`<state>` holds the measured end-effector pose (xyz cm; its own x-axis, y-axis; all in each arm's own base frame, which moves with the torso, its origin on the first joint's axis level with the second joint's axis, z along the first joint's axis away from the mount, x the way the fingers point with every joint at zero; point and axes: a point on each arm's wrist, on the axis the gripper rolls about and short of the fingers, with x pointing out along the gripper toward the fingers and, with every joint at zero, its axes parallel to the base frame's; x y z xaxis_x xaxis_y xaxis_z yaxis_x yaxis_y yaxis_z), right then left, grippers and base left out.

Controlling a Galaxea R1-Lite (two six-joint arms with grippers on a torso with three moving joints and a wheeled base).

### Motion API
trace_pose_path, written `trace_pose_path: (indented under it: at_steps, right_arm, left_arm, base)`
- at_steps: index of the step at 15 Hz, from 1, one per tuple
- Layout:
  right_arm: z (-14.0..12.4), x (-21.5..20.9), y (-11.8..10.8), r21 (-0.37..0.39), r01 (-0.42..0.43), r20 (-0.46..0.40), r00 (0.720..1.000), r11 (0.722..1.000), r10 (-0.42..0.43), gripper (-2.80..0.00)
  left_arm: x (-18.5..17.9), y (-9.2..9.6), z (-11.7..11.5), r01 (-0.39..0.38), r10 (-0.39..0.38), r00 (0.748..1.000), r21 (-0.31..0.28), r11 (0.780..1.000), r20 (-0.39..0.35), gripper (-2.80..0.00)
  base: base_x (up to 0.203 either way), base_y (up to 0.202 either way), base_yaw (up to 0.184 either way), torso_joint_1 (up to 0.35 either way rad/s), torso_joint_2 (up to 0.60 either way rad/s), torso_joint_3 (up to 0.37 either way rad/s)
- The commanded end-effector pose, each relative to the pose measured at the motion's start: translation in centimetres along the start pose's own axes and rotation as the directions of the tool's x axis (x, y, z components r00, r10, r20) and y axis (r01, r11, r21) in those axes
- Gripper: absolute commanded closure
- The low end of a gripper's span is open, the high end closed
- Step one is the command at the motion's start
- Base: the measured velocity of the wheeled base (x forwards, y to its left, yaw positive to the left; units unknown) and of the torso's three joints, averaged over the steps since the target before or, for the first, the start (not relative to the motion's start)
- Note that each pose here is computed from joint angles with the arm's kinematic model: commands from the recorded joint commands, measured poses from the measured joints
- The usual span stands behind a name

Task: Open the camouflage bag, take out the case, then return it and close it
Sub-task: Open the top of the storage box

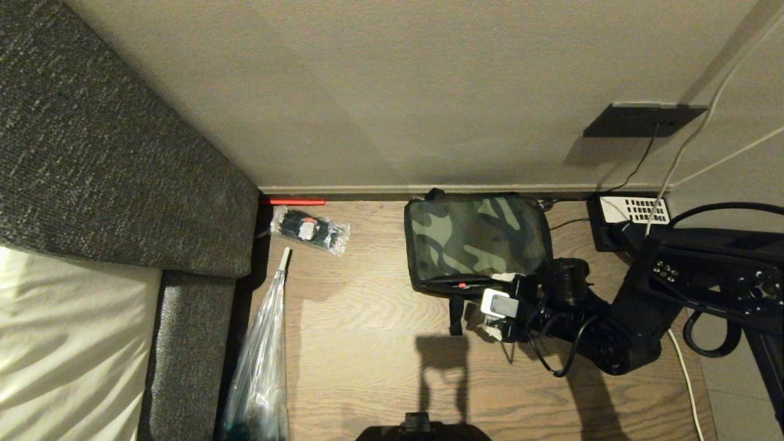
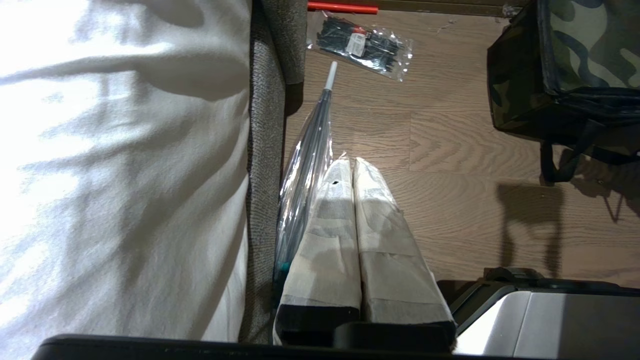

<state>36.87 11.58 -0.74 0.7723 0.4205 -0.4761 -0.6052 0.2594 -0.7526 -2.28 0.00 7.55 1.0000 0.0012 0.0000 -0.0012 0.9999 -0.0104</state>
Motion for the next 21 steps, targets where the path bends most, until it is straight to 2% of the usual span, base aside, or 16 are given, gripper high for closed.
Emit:
trace_pose_path:
  at_steps: [1, 7, 16, 21]
  right_arm:
    - [0.3, -0.3, -0.4, -0.008, 0.013, 0.011, 1.0, 1.0, -0.013, -2.8]
    - [-0.3, 0.4, 0.8, -0.003, -0.017, 0.001, 1.0, 1.0, 0.017, -2.8]
    - [-1.0, 3.2, 1.0, 0.02, 0.026, 0.015, 1.0, 0.999, -0.026, -2.8]
    - [-1.0, 2.7, 1.2, 0.043, 0.017, -0.015, 1.0, 0.999, -0.016, -2.8]
  left_arm:
    - [0.0, 0.0, 0.0, 0.0, 0.0, 1.0, 0.0, 1.0, 0.0, 0.0]
    - [0.0, 0.0, 0.0, 0.0, 0.0, 1.0, 0.0, 1.0, 0.0, 0.0]
    - [0.0, 0.0, 0.0, 0.0, 0.0, 1.0, 0.0, 1.0, 0.0, 0.0]
    - [0.0, 0.0, 0.0, 0.0, 0.0, 1.0, 0.0, 1.0, 0.0, 0.0]
  base:
    - [0.0, 0.0, 0.0, 0.0, 0.0, 0.0]
    - [0.0, 0.0, 0.0, 0.0, 0.0, 0.0]
    - [0.0, 0.0, 0.0, 0.0, 0.0, 0.0]
    - [0.0, 0.0, 0.0, 0.0, 0.0, 0.0]
